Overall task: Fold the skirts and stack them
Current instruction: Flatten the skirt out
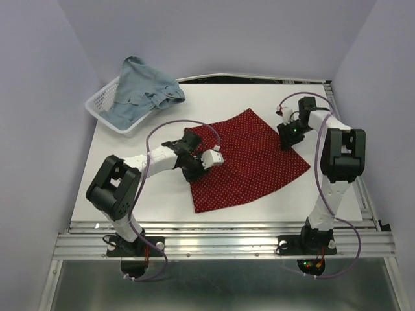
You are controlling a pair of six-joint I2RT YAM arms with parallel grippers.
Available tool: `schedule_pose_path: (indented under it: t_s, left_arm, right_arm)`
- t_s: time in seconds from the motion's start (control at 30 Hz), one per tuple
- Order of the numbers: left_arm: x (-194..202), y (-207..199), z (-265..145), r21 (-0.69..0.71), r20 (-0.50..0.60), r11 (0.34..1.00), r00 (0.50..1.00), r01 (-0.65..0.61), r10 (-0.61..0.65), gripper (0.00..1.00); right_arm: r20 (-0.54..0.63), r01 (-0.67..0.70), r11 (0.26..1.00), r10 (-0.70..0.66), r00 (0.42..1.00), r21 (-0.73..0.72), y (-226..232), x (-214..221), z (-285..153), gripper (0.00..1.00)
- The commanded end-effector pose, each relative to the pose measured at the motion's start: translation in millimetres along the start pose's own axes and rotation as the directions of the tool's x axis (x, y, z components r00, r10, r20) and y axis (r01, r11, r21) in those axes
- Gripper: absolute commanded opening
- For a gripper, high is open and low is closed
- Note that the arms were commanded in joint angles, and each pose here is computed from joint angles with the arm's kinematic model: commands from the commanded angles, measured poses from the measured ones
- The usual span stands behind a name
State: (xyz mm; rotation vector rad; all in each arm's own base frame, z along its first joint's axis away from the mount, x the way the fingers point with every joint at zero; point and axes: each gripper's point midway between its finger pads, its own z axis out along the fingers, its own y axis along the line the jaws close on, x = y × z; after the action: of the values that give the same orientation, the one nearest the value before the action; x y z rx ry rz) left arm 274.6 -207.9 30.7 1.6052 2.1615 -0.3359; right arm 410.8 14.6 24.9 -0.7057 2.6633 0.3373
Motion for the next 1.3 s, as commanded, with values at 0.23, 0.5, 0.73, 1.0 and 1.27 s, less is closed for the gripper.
schedule_pose_path:
  t_s: [0.23,0.5,0.73,1.0,1.27]
  left_arm:
    - [-33,-118,20,0.281,0.021,0.927,0.968,-0.247,0.251,0.45]
    - [-170,-184,-48,0.495,0.37,0.827,0.926,-0.265,0.075,0.6]
    - [-152,11,-73,0.102,0.386,0.983,0.904,0.155,-0.183,0.6]
    - [-38,102,-29,-0.15,0.131,0.952,0.96,0.267,-0.248,0.6]
    - [36,62,0,-0.12,-0.081,0.963,0.964,0.242,-0.252,0.53]
  right_arm:
    - [0.108,0.09,0.986,-0.106,0.989,0.139,-35,-111,57,0.44]
    - [0.406,0.169,0.973,-0.22,0.887,0.159,7,-226,4,0.55]
    - [0.386,0.172,0.985,-0.164,0.908,0.014,68,-190,-67,0.6]
    - [0.109,0.127,0.967,-0.105,0.988,-0.219,145,-63,-29,0.58]
    - [-0.054,0.096,0.979,-0.107,0.993,-0.178,129,-16,10,0.57]
